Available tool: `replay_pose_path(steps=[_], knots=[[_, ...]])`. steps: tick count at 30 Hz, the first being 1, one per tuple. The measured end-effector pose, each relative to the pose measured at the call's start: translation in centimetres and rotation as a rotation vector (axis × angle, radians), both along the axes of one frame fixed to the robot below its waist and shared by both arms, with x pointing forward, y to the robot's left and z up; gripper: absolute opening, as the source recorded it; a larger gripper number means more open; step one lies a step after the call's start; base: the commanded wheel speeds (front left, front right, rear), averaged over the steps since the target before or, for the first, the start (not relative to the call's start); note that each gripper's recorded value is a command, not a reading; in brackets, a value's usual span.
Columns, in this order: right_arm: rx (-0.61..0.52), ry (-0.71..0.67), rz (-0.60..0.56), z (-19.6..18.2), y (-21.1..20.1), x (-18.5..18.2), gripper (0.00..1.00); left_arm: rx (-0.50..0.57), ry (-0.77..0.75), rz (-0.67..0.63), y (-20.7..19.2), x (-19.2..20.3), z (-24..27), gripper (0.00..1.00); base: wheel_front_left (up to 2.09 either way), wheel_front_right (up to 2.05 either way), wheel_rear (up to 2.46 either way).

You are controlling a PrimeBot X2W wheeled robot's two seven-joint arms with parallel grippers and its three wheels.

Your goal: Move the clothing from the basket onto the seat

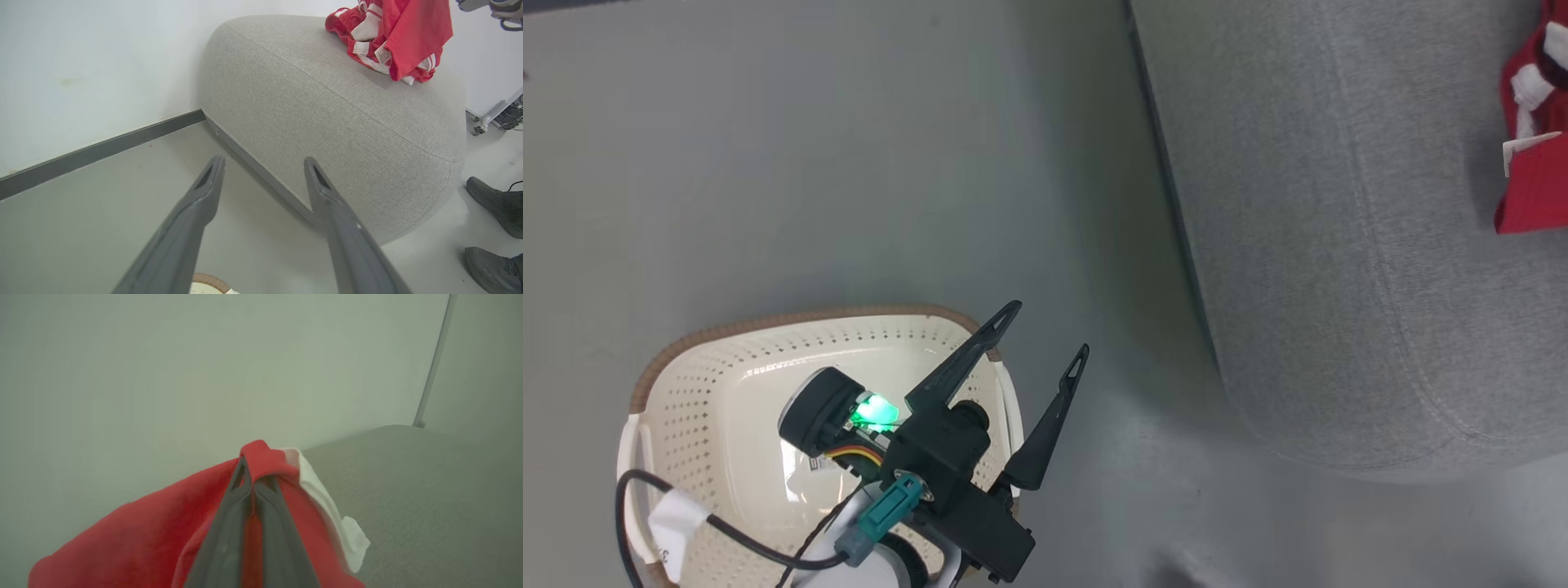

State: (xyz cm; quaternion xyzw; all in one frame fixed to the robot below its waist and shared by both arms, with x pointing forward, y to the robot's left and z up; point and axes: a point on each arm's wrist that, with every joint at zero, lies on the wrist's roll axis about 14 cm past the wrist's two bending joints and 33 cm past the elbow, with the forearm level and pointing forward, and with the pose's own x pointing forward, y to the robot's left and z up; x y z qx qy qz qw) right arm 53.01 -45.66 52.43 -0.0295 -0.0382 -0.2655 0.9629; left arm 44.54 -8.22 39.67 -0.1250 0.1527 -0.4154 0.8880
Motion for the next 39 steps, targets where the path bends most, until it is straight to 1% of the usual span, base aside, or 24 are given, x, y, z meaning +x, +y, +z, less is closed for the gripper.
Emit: replay_pose_path(steps=[3,6,13,14,15,16,24,32,39], knots=[[0.029,0.033,-0.037,-2.0,-0.7,0.1,0.00,0.019,0.005,0.007,0.4,0.2,-1.0,1.00,0.00,0.00,0.00],[0.045,0.056,-0.045,-3.4,-0.7,0.5,0.00,0.032,0.011,0.015,0.8,0.6,-1.8,1.00,0.00,0.00,0.00],[0.057,0.078,-0.055,-4.4,-0.8,0.6,0.00,0.046,0.027,0.015,1.0,0.5,-2.7,1.00,0.00,0.00,0.00],[0.054,0.082,-0.056,-4.4,-0.9,0.6,0.35,0.046,0.025,0.016,1.0,0.5,-2.7,1.00,0.00,0.00,0.00],[0.054,0.081,-0.057,-4.3,-0.9,0.6,0.74,0.046,0.024,0.015,1.0,0.5,-2.7,1.00,0.00,0.00,0.00],[0.051,0.079,-0.057,-4.1,-0.9,0.7,1.00,0.047,0.022,0.010,0.9,0.4,-2.7,1.00,0.00,0.00,0.00],[0.044,0.078,-0.053,-3.1,-0.6,0.2,1.00,0.042,-0.004,0.023,0.8,0.4,-1.7,1.00,0.00,0.00,0.00],[0.070,0.113,-0.048,-4.1,0.5,-2.4,1.00,0.029,-0.056,0.042,0.7,0.3,0.5,1.00,0.00,0.00,0.00],[0.053,0.077,0.014,-2.4,2.9,-3.6,1.00,0.020,-0.092,0.105,1.9,0.7,2.6,1.00,0.00,0.00,0.00]])
